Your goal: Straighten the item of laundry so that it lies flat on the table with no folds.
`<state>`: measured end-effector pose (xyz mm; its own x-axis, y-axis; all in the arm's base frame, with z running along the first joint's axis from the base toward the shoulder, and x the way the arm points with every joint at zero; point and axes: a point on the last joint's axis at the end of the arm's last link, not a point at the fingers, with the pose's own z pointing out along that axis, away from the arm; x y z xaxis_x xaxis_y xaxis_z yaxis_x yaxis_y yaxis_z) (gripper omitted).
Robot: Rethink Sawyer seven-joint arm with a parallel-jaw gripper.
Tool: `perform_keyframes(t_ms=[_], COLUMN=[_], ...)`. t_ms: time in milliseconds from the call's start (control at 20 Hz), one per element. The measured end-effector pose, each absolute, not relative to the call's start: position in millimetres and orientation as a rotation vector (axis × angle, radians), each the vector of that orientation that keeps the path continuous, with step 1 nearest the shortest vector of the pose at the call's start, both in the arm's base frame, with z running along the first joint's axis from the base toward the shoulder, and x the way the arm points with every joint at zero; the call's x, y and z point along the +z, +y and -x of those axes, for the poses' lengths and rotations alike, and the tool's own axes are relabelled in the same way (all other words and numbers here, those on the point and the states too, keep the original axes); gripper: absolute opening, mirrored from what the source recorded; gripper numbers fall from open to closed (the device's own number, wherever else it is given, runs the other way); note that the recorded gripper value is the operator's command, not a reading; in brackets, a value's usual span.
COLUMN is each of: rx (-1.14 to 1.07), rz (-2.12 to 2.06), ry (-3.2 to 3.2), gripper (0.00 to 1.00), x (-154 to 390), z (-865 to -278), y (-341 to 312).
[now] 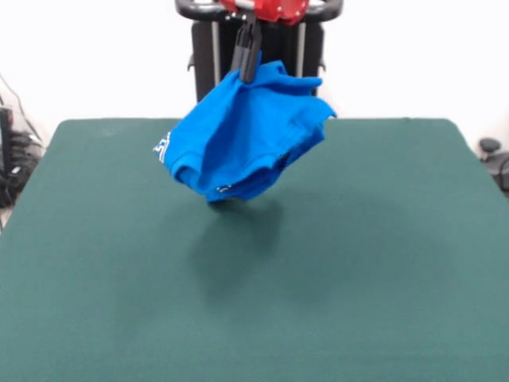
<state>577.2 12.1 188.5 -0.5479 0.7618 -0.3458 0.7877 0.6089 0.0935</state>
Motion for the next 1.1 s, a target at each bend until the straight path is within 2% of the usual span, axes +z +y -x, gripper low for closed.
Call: perform_keyframes(t_ms=[600,1100], rx=[-0.154,-0.332], rz=[-1.139,-1.019], ry=[2.571,2.604], gripper=[0.00,0.00], x=[165,155], z=[-562,-524], y=[43,70])
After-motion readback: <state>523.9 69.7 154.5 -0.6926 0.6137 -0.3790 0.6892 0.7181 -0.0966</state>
